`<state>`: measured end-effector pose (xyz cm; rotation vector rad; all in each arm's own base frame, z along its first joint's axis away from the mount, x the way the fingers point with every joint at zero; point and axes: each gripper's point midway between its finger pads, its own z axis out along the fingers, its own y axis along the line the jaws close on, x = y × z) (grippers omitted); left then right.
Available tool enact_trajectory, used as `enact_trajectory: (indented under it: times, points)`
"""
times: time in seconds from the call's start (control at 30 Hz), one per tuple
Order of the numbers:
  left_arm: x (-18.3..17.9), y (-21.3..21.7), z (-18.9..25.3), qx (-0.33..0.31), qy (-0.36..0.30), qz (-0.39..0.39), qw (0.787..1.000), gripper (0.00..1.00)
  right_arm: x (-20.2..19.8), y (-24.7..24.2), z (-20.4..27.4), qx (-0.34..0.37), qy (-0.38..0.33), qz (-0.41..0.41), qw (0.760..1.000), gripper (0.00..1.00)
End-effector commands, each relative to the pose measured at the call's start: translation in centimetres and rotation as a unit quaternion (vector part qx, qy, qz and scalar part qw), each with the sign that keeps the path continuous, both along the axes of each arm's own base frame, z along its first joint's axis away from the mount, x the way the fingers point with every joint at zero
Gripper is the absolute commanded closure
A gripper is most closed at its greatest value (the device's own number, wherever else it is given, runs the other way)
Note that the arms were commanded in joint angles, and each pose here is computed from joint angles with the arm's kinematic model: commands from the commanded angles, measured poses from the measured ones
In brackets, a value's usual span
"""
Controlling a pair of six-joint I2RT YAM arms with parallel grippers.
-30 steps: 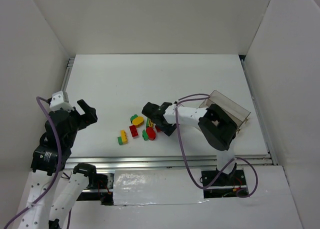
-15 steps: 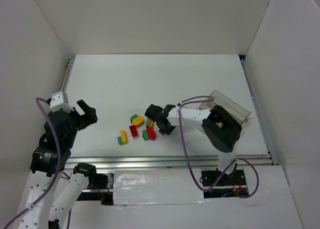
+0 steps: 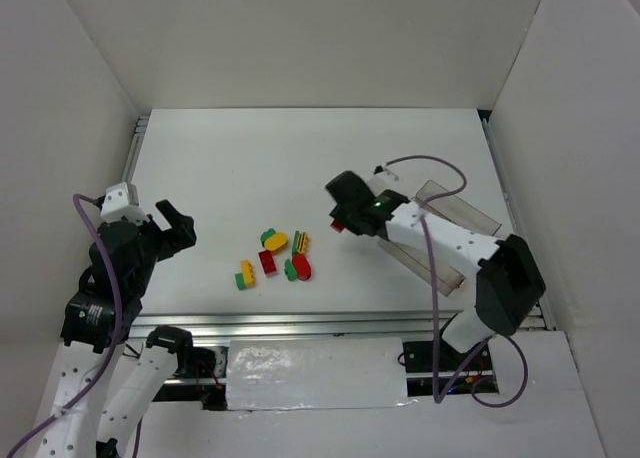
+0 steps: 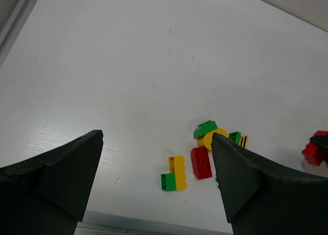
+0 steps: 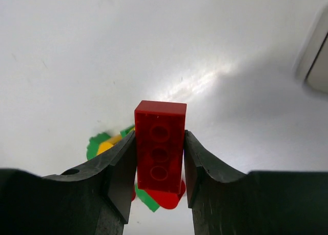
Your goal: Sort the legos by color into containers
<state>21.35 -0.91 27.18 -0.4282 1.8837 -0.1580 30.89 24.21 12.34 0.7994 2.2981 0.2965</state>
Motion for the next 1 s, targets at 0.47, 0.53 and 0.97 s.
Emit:
enact_trajectory:
  times: [0.47, 0.53, 0.97]
  points:
    - [1.1, -0.7, 0.2, 0.009, -0.004, -0.020, 1.000, 0.01, 2.3, -16.7, 3.7, -0.276, -0.079, 0.197, 0.938, 1.00]
    - [1.2, -0.8, 0.1, 0.009, -0.003, -0.022, 1.000, 0.00, 1.8, -16.4, 3.1, -0.256, -0.088, 0.240, 0.932, 1.00]
    - [1.5, -1.1, -0.2, 0.010, 0.006, -0.029, 1.000, 0.01, 1.8, -17.3, 0.3, -0.230, -0.030, 0.265, 0.936, 0.89]
